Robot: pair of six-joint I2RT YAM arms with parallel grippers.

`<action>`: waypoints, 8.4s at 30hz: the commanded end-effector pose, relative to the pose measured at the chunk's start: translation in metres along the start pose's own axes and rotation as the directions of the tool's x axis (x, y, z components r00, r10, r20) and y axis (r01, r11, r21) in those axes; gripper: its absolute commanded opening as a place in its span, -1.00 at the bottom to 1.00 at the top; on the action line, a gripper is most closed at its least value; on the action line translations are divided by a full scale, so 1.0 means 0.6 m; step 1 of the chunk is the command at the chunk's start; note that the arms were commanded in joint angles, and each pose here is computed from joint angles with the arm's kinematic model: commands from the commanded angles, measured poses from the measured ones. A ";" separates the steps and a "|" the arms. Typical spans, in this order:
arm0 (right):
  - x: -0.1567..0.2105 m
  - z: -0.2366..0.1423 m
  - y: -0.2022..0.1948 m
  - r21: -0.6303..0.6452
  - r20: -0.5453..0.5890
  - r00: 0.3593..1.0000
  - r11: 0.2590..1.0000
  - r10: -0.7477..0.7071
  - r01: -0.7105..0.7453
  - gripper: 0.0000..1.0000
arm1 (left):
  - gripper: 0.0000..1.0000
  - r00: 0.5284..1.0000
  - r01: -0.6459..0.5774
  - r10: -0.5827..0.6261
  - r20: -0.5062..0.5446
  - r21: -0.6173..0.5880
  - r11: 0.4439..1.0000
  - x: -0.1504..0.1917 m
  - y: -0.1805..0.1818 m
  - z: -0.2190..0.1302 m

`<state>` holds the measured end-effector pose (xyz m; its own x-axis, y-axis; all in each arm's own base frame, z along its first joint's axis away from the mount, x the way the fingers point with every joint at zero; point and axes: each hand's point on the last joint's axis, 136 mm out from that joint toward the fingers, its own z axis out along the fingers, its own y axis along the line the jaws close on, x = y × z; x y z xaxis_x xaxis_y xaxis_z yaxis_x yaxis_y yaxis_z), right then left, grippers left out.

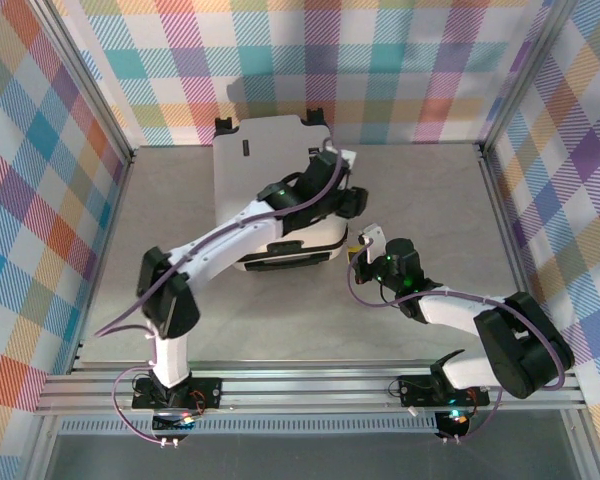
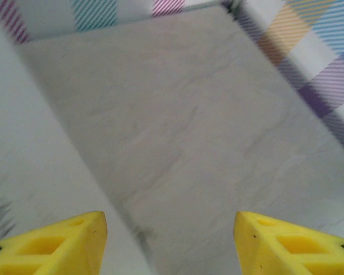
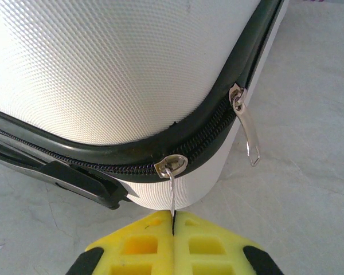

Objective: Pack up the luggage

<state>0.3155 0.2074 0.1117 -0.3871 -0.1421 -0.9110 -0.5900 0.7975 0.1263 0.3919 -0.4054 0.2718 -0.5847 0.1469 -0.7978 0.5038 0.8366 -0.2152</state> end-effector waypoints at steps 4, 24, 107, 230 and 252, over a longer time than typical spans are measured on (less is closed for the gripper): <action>-0.060 -0.016 0.019 -0.056 0.130 0.991 0.998 -0.028 0.036 -1.00 | 0.23 0.993 -0.094 0.100 -0.061 0.098 0.991 -0.004 -0.054 0.089; -0.073 -0.002 -0.021 0.070 0.144 0.990 0.997 0.003 -0.013 -1.00 | 0.24 0.984 -0.036 -0.006 -0.178 -0.236 0.971 0.101 0.055 0.138; -0.036 0.070 -0.020 0.199 0.282 0.922 0.924 0.266 -0.327 -1.00 | 0.17 0.972 0.100 -0.171 -0.164 -0.373 0.923 0.225 0.189 -0.054; -0.023 -0.193 -0.391 0.648 0.239 0.923 0.659 0.300 -0.382 0.98 | 1.00 0.872 0.413 -0.083 0.482 -0.635 0.653 0.324 0.649 -0.277; 0.025 -0.080 -0.345 0.548 0.130 0.981 0.814 0.147 -0.194 0.98 | 1.00 0.930 0.289 -0.055 0.363 -0.633 0.718 0.349 0.650 -0.190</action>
<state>0.3872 0.0120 0.0719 -0.4291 0.0937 -0.8984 0.0068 0.9949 0.1005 0.3908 0.0110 0.0821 -0.3461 -0.1212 -0.9303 -0.2076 0.9769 -0.0500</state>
